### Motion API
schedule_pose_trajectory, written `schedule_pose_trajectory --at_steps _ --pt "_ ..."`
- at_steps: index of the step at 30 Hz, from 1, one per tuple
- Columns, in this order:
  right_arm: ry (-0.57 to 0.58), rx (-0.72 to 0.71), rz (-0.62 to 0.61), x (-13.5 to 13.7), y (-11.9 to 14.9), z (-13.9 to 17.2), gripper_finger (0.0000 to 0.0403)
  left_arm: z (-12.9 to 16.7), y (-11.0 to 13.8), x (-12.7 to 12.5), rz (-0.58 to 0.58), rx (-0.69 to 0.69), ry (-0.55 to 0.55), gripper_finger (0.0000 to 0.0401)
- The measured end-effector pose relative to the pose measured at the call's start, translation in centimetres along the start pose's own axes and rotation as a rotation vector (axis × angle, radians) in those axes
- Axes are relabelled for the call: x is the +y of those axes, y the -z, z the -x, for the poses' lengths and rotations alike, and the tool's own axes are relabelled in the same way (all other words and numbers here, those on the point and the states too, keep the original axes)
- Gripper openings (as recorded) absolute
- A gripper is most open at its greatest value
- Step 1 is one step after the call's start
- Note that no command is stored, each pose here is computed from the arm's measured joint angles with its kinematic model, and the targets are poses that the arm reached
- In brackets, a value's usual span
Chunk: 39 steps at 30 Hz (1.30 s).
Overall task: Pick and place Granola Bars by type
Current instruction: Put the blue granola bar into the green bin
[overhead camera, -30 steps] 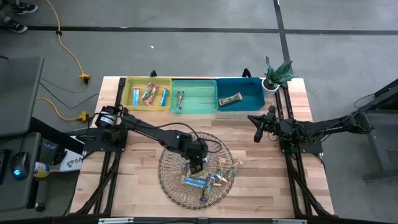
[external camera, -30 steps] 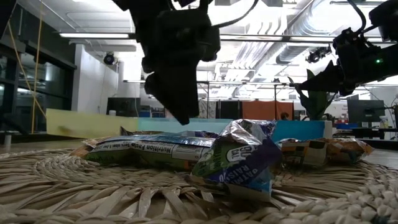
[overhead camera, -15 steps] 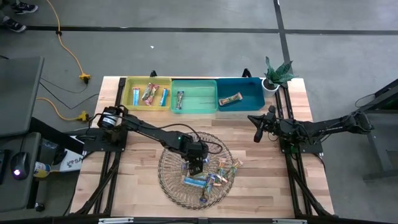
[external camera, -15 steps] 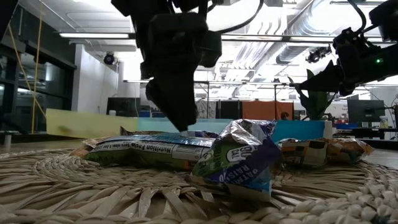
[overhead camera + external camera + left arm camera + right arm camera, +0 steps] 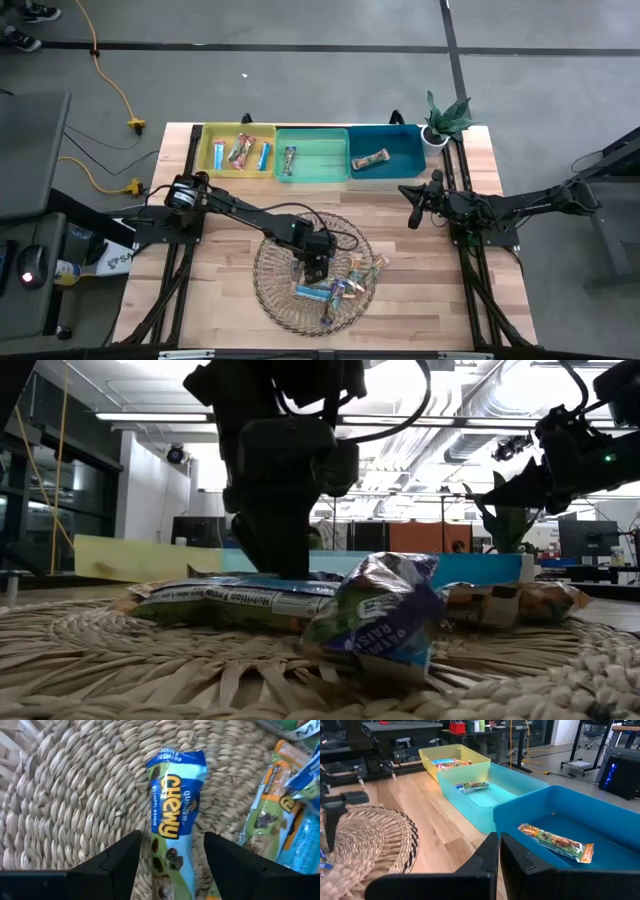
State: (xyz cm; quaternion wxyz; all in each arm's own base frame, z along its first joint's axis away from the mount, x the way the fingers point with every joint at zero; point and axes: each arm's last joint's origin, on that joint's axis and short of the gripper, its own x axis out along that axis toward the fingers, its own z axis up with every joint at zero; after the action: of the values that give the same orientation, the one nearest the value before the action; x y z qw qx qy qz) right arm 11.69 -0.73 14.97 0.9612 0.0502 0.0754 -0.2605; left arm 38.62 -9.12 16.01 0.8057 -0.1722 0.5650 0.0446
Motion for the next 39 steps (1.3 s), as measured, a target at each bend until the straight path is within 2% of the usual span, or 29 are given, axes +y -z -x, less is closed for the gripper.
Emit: schedule_pose_trajectory --at_steps 9,19,24,39 --pt "0.001 0.000 0.000 0.0 0.0 0.0 0.0000 -0.2 0.0 0.0 0.001 0.002 -0.006 0.0207" --pt "0.002 0.001 0.001 0.0 0.0 0.0 0.0000 -0.3 0.0 0.1 0.001 0.004 -0.014 0.0106" --pt "0.002 0.002 0.001 0.0 0.0 0.0 0.0000 -0.3 0.1 0.1 0.002 0.006 -0.015 0.0075" --pt "0.002 0.001 0.000 0.0 0.0 0.0 0.0000 1.6 -0.3 -0.3 0.025 -0.046 0.029 0.0061"
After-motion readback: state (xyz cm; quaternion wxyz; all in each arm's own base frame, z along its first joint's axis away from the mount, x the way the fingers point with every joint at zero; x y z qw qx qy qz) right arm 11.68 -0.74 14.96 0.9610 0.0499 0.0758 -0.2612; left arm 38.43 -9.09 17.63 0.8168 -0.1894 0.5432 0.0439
